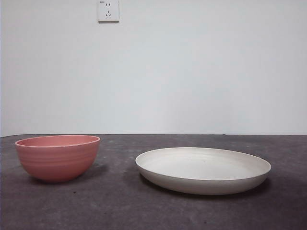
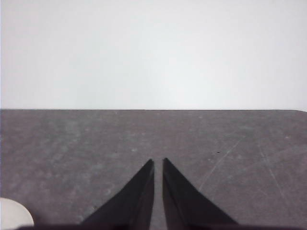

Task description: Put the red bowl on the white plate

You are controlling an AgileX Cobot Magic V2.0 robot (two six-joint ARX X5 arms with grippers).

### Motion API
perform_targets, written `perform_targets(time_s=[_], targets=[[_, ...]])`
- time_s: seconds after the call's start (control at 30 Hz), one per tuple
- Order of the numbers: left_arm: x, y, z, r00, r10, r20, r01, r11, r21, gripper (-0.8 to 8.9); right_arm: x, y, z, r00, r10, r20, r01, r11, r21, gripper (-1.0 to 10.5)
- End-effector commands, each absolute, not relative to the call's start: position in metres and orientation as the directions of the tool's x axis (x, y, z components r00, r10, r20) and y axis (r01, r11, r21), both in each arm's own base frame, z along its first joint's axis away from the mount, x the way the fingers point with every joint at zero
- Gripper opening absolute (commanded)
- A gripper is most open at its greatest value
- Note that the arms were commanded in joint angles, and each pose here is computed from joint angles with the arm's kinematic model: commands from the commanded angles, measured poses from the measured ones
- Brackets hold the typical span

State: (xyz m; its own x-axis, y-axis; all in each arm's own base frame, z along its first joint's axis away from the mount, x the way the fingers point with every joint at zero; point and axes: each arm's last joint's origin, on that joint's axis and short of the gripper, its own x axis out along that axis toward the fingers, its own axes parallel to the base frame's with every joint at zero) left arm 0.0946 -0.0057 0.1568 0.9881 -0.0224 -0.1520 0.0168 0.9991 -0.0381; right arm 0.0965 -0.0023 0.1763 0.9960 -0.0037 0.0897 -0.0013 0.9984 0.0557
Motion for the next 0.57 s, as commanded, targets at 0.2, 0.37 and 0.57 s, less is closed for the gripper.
perform_targets(time_s=[0.2,0.37,0.57], targets=[[0.091,-0.006,0.183,0.995,-0.027,-0.096,0.014,0.991,-0.132,0.18,0.092,-0.001,0.192,0.994,0.028,0.101,-0.053,0.967,0.249,0.3],[0.089,-0.006,0.213,0.996,-0.028,-0.087,0.013,0.986,-0.164,0.18,0.087,-0.001,0.217,0.996,0.040,0.077,-0.059,0.962,0.267,0.3],[0.094,-0.007,0.261,0.986,-0.067,-0.151,0.042,0.985,-0.165,0.18,0.085,0.002,0.254,0.991,0.133,-0.003,-0.127,0.952,0.279,0.3]])
